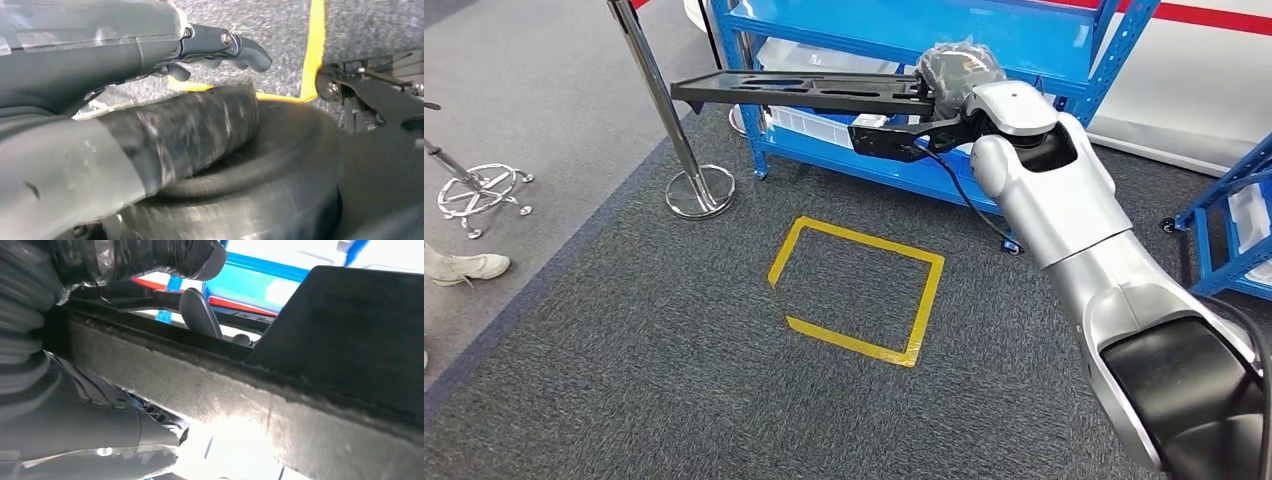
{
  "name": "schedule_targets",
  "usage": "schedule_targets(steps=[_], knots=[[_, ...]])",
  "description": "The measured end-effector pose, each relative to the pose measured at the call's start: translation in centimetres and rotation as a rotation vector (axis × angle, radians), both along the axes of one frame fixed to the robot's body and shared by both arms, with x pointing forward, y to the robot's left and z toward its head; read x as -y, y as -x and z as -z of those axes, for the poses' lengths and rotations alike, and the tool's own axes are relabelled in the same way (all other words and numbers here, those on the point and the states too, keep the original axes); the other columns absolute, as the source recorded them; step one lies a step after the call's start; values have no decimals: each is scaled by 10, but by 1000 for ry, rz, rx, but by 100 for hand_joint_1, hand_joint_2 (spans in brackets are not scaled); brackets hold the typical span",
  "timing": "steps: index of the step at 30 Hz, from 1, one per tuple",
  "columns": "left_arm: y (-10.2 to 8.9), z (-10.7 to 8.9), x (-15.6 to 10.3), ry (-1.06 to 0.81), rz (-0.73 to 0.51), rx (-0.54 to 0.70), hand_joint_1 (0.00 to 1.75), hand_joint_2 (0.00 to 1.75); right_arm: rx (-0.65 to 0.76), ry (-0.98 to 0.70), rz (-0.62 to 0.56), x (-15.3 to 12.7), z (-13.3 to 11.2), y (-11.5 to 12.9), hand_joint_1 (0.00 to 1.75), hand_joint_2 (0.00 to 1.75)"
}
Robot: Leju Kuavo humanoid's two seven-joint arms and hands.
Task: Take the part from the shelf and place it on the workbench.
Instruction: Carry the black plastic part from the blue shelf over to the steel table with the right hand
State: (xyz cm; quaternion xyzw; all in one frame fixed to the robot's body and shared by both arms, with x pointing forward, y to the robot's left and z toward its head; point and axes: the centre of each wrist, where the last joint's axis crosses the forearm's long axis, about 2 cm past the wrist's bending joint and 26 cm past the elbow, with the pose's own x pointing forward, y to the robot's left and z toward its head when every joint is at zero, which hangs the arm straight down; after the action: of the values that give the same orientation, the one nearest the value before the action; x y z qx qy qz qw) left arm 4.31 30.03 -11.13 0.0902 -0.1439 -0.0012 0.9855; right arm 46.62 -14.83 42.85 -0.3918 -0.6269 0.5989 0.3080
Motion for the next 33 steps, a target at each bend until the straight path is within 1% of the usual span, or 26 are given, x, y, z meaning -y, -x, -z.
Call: schedule_targets(steps=[14,21,26,33], knots=[[1,0,-3,3,3,7,0,0,-8,13,2,2,2,-2,175,175],[0,0,-1,6,3,7,0,0,-26,22,20,10,7,-5,175,175],[-1,0,-1,7,3,8,0,0,-28,28,29,13,6,-6,175,175],[1,0,-1,9,4,6,0,0,-24,31,22,10,4,-5,175,175]])
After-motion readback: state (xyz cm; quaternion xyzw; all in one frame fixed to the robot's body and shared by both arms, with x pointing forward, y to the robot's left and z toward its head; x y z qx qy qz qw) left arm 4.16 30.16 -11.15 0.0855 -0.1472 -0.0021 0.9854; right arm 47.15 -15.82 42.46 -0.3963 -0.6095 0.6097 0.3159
